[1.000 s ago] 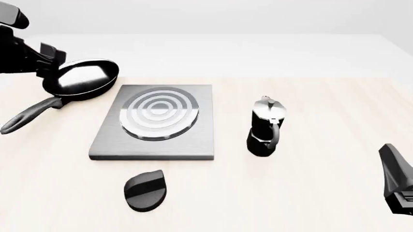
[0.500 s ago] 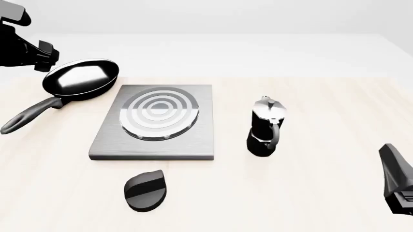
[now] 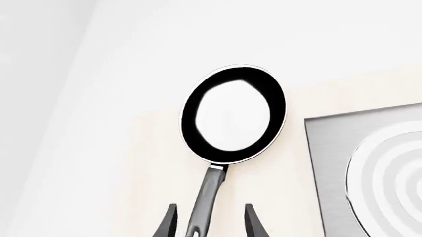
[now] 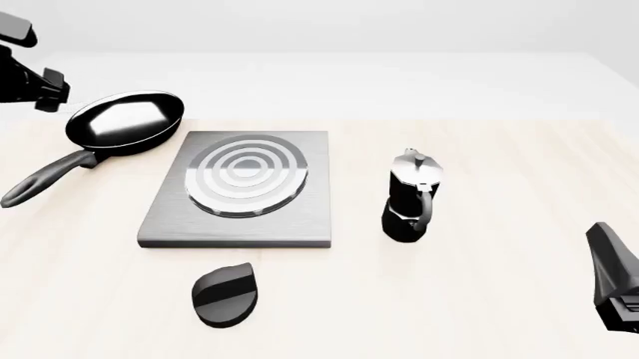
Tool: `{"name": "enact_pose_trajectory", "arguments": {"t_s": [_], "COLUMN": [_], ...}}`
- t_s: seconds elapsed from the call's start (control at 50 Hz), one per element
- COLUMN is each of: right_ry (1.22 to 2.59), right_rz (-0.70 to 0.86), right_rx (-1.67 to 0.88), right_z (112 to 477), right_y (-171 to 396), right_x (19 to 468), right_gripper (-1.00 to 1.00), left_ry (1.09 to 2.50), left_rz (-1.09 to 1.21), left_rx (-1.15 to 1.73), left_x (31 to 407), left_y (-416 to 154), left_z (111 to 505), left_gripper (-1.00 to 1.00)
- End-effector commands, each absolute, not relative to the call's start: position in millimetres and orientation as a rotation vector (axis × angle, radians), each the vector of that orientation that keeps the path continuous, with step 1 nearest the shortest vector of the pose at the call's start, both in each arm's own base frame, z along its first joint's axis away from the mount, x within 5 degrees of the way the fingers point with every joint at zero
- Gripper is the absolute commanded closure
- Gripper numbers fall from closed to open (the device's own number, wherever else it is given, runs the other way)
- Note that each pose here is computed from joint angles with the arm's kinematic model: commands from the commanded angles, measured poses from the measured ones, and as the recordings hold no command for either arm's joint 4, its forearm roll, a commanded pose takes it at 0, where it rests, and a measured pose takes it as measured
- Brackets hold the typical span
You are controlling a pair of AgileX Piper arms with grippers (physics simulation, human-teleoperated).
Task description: Turn on the stove and put the frying pan on it.
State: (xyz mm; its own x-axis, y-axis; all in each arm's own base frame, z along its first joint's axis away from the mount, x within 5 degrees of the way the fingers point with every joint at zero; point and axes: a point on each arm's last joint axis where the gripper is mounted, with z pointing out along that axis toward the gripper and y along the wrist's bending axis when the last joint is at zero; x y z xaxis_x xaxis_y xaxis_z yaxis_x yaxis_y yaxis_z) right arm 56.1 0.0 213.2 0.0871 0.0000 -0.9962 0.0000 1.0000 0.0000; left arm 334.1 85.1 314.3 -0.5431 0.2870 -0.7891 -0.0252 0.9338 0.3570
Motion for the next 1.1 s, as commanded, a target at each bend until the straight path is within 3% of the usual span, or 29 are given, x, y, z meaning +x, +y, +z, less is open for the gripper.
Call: {"name": "enact_pose_trajectory", "arguments": {"t_s": [0.02,1.1], "right_ry": [1.484,1.484], "right_rz": [0.0,0.0], "right_rx": [0.0,0.0], "right_z": [213.2,213.2], "right_y": [0.0,0.0], "right_x": [56.1,56.1], "right_gripper": [-1.0,-1.0], "left_ry": [2.127,2.253], "left_rz": [0.443,0.479], "left_rx": [0.191,0.214], "left_x": [344.5,388.5], "left_y": [100.0,140.1], "left_z": [306.7,218.0], "left_gripper": [-1.0,-1.0]}}
